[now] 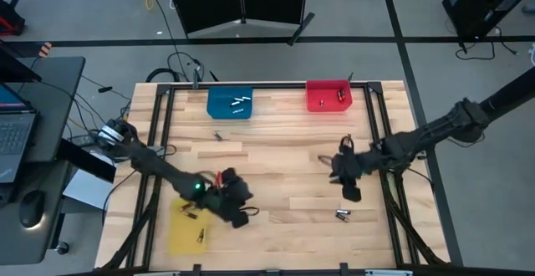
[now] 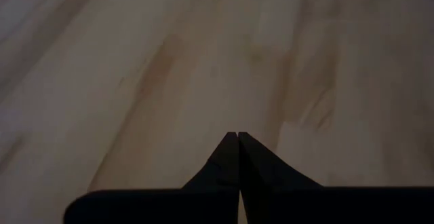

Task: Sort batteries
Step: Put the silver battery into the blue bin

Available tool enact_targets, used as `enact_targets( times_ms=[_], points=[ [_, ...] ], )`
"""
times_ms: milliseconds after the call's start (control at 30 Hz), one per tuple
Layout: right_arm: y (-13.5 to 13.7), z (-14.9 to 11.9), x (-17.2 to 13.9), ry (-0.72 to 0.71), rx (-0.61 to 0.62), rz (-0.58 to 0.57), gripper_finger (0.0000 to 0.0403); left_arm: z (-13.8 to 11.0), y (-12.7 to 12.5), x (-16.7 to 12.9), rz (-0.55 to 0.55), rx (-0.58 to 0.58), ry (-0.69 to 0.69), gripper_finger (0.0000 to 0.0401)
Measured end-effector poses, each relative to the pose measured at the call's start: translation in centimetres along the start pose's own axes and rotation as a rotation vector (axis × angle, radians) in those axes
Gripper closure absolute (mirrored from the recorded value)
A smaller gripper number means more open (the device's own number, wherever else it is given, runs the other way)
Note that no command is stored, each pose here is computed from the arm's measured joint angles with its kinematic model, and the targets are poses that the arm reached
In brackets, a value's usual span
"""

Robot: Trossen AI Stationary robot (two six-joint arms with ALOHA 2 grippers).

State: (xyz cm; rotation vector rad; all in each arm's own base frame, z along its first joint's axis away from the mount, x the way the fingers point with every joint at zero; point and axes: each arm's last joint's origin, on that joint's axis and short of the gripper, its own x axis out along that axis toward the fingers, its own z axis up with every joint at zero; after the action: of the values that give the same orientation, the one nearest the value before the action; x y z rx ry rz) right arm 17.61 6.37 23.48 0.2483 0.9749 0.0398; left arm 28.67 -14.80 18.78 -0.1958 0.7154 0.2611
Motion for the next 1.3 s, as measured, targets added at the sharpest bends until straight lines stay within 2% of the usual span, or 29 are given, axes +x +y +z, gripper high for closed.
enact_targets(
  times_ms=[167, 300, 467, 667, 833, 1033, 1300],
  points=[
    [2.8, -1.9, 1.0, 0.083, 0.044, -0.002, 0.0298, 1.6, 2.1, 2.3, -0.166, 0.05, -0.155, 0.0398],
    [5.3, -3.9, 2.0, 0.173, 0.072, 0.005, 0.0298, 2.8, 3.5, 3.0, -0.261, 0.092, -0.271, 0.0397],
    [7.5, -6.6, 3.5, 0.287, 0.109, -0.034, 0.0298, 3.8, 5.1, 3.7, -0.233, 0.113, -0.29, 0.0397],
    [8.2, -8.1, 5.4, 0.356, 0.094, -0.119, 0.0291, 4.1, 6.0, 4.1, -0.228, 0.108, -0.281, 0.0396],
    [8.1, -8.5, 6.5, 0.382, 0.086, -0.164, 0.0267, 4.1, 6.0, 4.1, -0.228, 0.108, -0.281, 0.0396],
    [8.2, -8.6, 6.6, 0.391, 0.102, -0.161, 0.0238, 4.1, 6.0, 4.1, -0.227, 0.108, -0.281, 0.0396],
    [8.3, -8.3, 6.0, 0.375, 0.164, -0.135, 0.0231, 4.1, 6.0, 4.1, -0.225, 0.108, -0.282, 0.0396]
  ],
)
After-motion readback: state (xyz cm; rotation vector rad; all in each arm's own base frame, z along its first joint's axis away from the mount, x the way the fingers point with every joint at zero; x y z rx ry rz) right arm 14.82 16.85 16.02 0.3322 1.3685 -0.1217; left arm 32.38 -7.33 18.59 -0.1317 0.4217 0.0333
